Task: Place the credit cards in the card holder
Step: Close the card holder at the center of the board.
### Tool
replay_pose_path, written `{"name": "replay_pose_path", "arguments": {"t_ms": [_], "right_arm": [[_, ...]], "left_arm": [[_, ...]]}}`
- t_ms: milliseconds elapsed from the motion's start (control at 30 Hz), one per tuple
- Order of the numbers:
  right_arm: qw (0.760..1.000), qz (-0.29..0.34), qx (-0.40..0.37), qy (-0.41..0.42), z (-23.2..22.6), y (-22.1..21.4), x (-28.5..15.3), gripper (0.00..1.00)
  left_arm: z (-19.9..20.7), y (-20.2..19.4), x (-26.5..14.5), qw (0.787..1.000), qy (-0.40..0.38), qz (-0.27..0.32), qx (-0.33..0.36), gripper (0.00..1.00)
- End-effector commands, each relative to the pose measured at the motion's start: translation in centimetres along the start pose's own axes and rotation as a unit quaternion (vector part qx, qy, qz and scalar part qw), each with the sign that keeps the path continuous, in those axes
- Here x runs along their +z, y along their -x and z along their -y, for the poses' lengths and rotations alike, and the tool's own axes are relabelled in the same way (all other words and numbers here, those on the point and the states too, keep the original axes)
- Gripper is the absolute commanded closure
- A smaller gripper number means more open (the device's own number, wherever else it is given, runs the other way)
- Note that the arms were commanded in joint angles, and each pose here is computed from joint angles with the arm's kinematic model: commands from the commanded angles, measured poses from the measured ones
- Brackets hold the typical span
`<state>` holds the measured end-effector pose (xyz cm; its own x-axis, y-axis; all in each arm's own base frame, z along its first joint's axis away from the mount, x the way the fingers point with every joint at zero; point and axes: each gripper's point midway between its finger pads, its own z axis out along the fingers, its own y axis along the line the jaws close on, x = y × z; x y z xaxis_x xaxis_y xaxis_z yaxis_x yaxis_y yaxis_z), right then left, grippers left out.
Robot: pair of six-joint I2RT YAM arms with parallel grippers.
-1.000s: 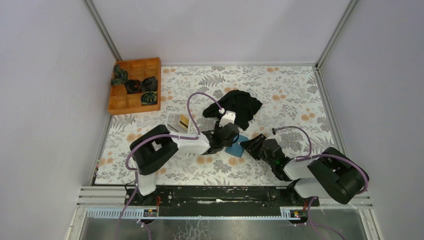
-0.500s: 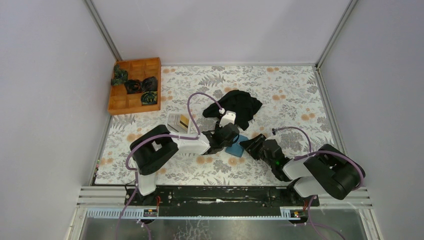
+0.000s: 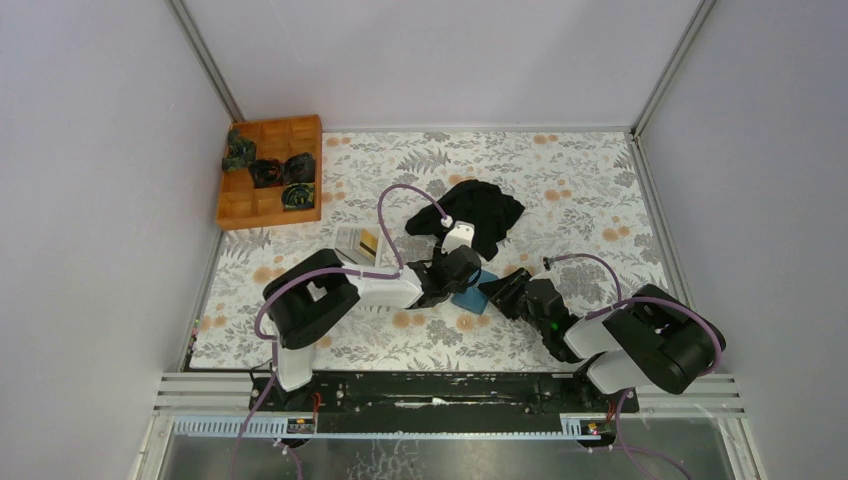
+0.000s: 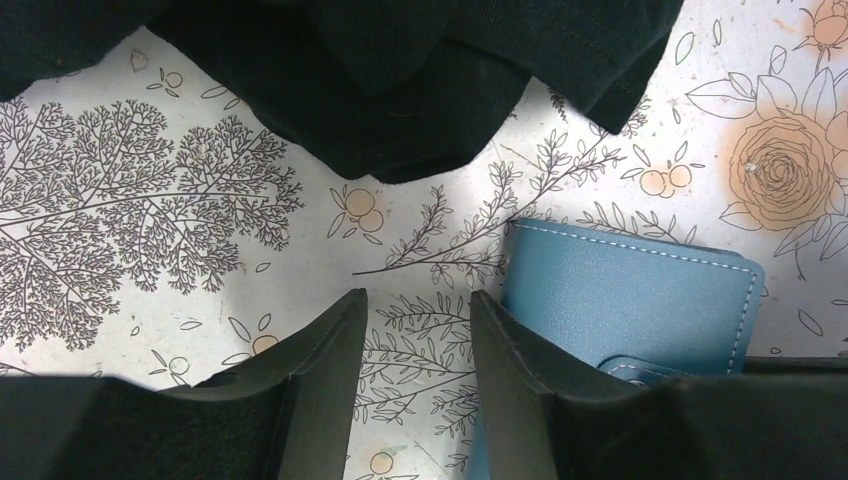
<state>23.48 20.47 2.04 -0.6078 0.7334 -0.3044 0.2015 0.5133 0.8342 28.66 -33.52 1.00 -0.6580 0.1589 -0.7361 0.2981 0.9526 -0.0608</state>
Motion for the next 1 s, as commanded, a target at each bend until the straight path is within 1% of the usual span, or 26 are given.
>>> {"name": "replay_pose_path", "arguments": {"t_ms": [0,967], "right_arm": [[0.999,-0.020,-0.008,-0.033,2.1,-0.9,-0.4,0.56],[0.998,-0.017,-0.023,-0.048,3.0,-0.7,-1.5,0.56]], "left_arm": [[-0.5,-4.8,0.4,0.997,0.006,-0.070,0.036,0.50],[-0.7,-5.0,0.9,0.996,0.017,-0.074,0.037,0.50]]}}
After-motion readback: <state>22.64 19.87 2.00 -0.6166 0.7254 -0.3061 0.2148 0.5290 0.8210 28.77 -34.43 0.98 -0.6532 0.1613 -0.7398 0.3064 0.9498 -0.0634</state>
